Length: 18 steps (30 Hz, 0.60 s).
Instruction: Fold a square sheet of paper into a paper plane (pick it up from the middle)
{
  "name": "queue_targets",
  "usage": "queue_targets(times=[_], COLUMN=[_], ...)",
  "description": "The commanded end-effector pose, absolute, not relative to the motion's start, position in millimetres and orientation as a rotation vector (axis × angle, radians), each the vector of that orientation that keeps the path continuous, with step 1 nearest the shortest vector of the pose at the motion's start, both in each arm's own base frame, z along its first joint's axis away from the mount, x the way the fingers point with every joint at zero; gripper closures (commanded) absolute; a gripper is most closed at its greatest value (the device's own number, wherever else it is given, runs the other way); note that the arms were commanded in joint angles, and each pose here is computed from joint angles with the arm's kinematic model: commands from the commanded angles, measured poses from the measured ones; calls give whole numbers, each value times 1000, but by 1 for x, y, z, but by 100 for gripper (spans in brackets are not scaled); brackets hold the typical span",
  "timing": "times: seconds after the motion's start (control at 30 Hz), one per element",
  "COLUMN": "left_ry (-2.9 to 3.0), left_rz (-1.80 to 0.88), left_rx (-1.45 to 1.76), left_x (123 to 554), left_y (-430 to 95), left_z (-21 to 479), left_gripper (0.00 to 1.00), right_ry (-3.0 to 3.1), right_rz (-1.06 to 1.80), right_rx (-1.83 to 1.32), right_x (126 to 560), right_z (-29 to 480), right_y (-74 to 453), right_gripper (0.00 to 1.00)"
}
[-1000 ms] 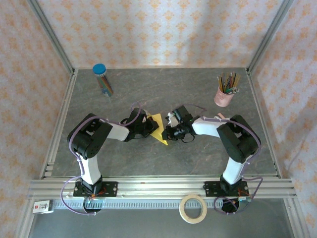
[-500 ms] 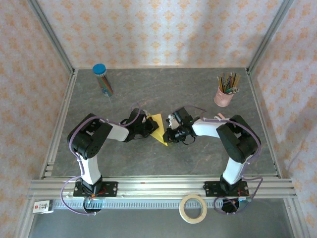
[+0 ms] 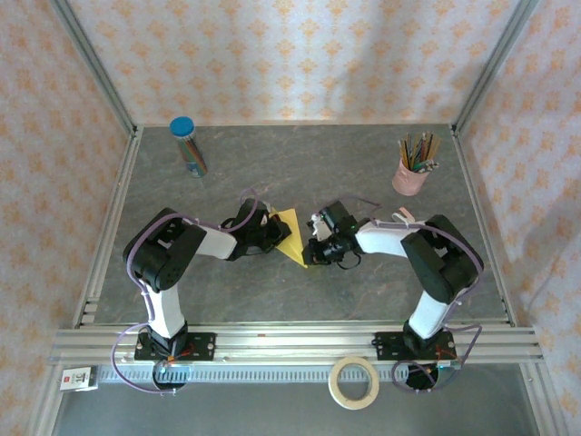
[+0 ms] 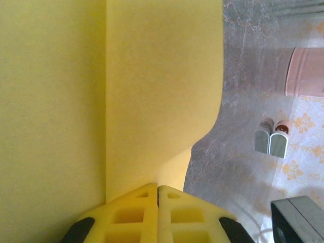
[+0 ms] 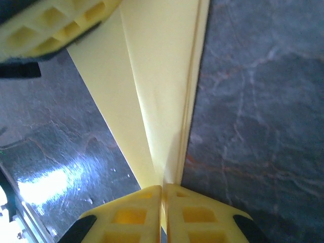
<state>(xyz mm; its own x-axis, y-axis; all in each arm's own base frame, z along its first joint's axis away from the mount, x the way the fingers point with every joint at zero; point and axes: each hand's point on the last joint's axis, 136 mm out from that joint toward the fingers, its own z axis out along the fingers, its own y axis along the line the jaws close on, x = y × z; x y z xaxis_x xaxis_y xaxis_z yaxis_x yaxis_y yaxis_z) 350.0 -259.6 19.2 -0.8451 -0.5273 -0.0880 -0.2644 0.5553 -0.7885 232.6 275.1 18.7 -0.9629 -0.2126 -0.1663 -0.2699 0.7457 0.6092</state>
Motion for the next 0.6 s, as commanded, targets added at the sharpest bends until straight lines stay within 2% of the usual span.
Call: queue_targets(times=[0.0, 0.13, 0.33, 0.57], left_ry=[2641, 2638, 2623, 2611], left_rz=[-962, -975, -1002, -1029], left_rx=[-795, -781, -763, -740], left_x=[322, 324, 326, 327], left_y=[-231, -233, -236, -241], left_z=[-33, -31, -25, -20], left_gripper=[97, 97, 97, 97], right_ry=[3044, 2994, 2761, 2710], right_rz=[896, 886, 928, 971], right_rx=[-340, -338, -306, -295], right_x=[193, 202, 249, 272], right_z=[-3, 8, 58, 62], right_y=[246, 249, 272, 291], right_gripper=[90, 90, 89, 90])
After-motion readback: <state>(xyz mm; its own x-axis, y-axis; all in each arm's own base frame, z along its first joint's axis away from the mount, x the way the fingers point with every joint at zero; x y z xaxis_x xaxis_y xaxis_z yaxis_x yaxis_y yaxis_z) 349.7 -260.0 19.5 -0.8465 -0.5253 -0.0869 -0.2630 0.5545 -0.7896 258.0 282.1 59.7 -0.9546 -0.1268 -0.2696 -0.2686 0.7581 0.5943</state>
